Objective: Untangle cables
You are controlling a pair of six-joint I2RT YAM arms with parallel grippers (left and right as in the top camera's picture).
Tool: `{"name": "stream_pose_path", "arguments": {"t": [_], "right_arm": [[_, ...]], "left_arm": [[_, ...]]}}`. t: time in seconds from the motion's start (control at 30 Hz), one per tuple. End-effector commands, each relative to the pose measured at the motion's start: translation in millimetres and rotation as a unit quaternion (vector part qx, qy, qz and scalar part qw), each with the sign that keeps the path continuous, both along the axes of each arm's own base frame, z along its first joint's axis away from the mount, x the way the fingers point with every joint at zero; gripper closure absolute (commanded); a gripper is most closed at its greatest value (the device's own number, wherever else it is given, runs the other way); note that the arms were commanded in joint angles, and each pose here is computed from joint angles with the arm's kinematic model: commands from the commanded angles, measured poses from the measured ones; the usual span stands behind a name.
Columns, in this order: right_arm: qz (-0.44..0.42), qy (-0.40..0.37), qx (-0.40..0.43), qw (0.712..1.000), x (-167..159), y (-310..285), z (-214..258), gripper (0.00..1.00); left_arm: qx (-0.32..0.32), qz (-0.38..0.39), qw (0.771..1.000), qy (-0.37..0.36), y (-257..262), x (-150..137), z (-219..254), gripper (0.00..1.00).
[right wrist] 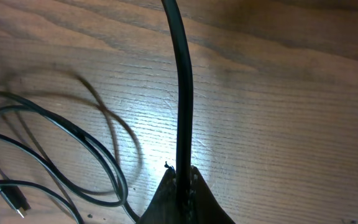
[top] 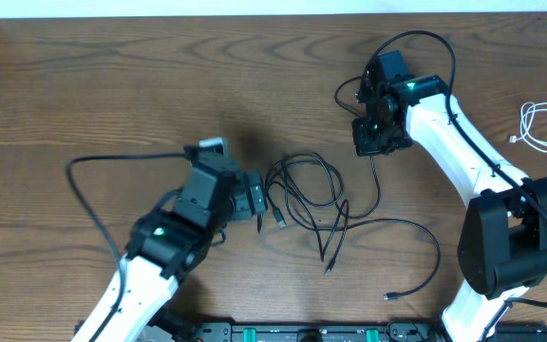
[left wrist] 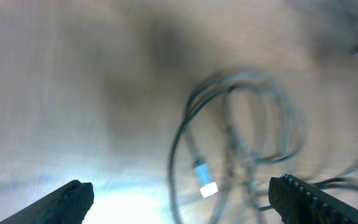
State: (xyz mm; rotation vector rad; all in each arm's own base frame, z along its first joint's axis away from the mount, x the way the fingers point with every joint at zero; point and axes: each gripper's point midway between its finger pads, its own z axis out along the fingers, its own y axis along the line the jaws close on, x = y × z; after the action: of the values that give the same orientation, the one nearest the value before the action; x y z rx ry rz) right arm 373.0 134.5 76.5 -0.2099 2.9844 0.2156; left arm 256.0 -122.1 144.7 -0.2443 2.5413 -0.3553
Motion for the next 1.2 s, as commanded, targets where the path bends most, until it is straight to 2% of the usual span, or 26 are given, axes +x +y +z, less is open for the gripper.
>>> {"name": "stream_pose_path", "arguments": {"t": [0.0, 0.13, 0.4, 0.43, 0.5, 0.6, 0.7, 0.73, 0.83, 0.97, 1.17], "right_arm": [[-0.003, -0.011, 0.001, 1.0, 2, 2, 7, 0.98], [-0.003, -0.012, 0.001, 1.0, 3, 2, 7, 0.98], [-0.002, -0.011, 0.001, 1.0, 2, 3, 7, 0.97], [-0.002, -0.011, 0.001, 1.0, 2, 3, 7, 0.97], [-0.002, -0.011, 0.001, 1.0, 2, 3, 7, 0.97], [-0.001, -0.011, 0.001, 1.0, 2, 4, 7, 0.97], [-0.001, -0.011, 0.001, 1.0, 2, 4, 7, 0.97], [-0.001, -0.011, 0.001, 1.0, 2, 4, 7, 0.97], [-0.001, -0.011, 0.001, 1.0, 2, 4, 7, 0.96], [-0.003, -0.022, -0.009, 1.0, 7, 0, 8, 0.96], [-0.054, -0.071, -0.084, 0.992, 29, -30, 11, 0.98]], "left_arm": [[-0.015, 0.027, 0.999, 0.039, 0, -8, -28, 0.09], [-0.022, 0.005, 0.998, 0.056, -12, -13, -43, 0.16], [0.006, -0.057, 0.996, 0.069, -36, -27, -55, 0.17], [0.012, -0.059, 0.996, 0.069, -37, -27, -57, 0.19], [0.027, -0.058, 0.996, 0.068, -36, -26, -61, 0.4], [0.048, -0.053, 0.995, 0.073, -33, -24, -70, 0.62], [0.067, -0.041, 0.995, 0.065, -28, -18, -73, 0.89], [0.079, -0.032, 0.995, 0.054, -23, -14, -71, 0.92], [0.107, 0.0, 0.994, 0.004, -9, 2, -51, 0.92], [0.128, 0.057, 0.985, -0.105, 20, 31, 16, 0.92], [0.097, 0.205, 0.948, -0.223, 92, 44, 112, 0.92]]}}
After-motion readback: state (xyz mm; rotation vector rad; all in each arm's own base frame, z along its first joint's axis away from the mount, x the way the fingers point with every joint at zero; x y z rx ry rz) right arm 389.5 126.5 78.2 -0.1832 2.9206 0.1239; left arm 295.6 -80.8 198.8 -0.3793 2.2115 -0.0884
